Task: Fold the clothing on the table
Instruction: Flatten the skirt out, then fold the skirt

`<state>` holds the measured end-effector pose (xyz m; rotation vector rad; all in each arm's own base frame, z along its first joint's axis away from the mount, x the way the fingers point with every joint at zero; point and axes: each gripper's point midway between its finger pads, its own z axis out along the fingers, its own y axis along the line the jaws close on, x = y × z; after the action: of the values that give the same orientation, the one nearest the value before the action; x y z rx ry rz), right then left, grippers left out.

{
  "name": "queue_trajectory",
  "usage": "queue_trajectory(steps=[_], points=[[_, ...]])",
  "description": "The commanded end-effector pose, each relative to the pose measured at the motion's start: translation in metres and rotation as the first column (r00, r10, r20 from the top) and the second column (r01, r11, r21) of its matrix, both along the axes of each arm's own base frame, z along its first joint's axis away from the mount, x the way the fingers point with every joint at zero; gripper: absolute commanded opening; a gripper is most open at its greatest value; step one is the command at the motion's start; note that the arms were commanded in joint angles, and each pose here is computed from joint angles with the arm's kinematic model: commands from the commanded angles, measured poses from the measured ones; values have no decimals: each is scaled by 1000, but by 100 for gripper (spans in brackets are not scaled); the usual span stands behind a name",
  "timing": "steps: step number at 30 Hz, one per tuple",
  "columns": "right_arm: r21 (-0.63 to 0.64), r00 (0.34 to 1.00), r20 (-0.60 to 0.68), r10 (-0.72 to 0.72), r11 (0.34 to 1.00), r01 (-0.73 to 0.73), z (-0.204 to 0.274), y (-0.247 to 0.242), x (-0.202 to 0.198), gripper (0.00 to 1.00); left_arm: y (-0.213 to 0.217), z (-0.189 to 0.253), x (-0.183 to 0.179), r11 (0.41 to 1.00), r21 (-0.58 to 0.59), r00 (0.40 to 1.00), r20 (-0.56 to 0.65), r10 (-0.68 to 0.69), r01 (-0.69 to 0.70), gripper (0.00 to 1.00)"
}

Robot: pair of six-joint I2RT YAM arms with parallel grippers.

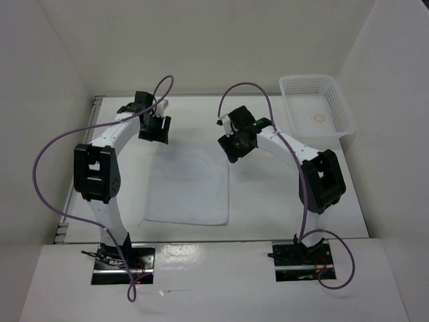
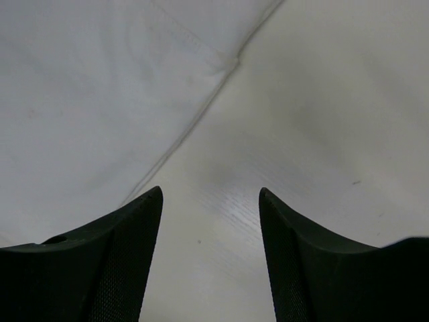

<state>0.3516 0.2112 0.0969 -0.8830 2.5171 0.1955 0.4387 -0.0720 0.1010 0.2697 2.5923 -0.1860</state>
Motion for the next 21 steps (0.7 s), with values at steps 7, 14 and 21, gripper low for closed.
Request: queue_trajectory(steps=[7, 14, 21], points=[[200, 997, 20, -81, 977, 75, 17, 3, 60, 64, 6, -33, 18, 995, -100, 996, -87, 11, -20, 70], [212, 997, -12, -79, 974, 79, 9, 3, 65, 64, 21, -49, 29, 996, -89, 996, -89, 17, -25, 64], [215, 998, -13, -66, 974, 67, 11, 6, 69, 64, 21, -63, 40, 996, -85, 995, -95, 8, -16, 60]])
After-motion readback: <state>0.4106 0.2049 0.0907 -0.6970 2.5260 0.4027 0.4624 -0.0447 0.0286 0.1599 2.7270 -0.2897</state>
